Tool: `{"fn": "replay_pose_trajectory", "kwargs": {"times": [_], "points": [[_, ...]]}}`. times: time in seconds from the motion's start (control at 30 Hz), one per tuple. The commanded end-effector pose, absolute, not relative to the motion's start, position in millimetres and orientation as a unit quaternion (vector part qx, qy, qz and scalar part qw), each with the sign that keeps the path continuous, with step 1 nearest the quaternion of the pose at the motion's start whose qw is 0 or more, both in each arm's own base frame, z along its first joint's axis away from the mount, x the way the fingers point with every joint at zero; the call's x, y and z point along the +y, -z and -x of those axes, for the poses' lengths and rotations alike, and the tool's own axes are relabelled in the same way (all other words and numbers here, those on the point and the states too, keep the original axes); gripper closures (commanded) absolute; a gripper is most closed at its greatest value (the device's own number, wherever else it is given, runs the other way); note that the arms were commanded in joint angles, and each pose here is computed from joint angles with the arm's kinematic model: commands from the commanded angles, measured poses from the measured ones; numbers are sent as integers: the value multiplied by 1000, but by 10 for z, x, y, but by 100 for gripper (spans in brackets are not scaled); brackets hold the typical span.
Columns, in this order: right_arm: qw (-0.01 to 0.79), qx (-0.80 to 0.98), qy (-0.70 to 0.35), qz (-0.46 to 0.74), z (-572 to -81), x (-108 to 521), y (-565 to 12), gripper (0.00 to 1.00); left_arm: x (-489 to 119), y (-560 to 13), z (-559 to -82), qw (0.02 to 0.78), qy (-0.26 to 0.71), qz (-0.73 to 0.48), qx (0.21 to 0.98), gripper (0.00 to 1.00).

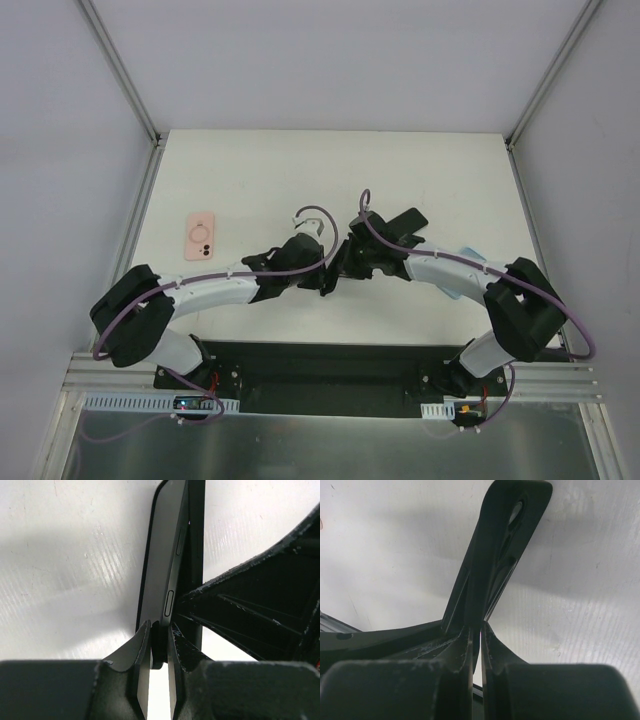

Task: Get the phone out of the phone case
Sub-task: Remove the phone case from the phone.

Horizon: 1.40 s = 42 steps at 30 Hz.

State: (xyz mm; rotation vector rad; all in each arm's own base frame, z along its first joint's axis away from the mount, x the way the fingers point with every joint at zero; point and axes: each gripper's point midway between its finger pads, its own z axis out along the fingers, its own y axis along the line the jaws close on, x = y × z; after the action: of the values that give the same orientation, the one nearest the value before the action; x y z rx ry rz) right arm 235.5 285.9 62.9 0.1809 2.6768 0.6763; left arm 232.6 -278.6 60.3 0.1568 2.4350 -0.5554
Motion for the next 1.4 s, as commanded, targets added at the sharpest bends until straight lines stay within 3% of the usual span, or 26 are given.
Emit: {"fn": "replay_pose_trajectory", "kwargs": {"times": [0.0,0.3,1.03,1.37], "points": [[54,994,-5,-93,-1584,1752,34,93,-1753,-340,-2233,316,-10,-31,948,100],[51,992,-41,-107,-1615,1984,0,73,-1870,-280,-2096,310,-4,-30,950,100],[58,996,-52,-38,-1385,2484,-195,73,-1974,-183,-2062,297,-11,-40,954,100],[11,999,-10,-45,-1223,2542,320,73,-1993,-228,-2076,302,-5,-39,952,100]]}}
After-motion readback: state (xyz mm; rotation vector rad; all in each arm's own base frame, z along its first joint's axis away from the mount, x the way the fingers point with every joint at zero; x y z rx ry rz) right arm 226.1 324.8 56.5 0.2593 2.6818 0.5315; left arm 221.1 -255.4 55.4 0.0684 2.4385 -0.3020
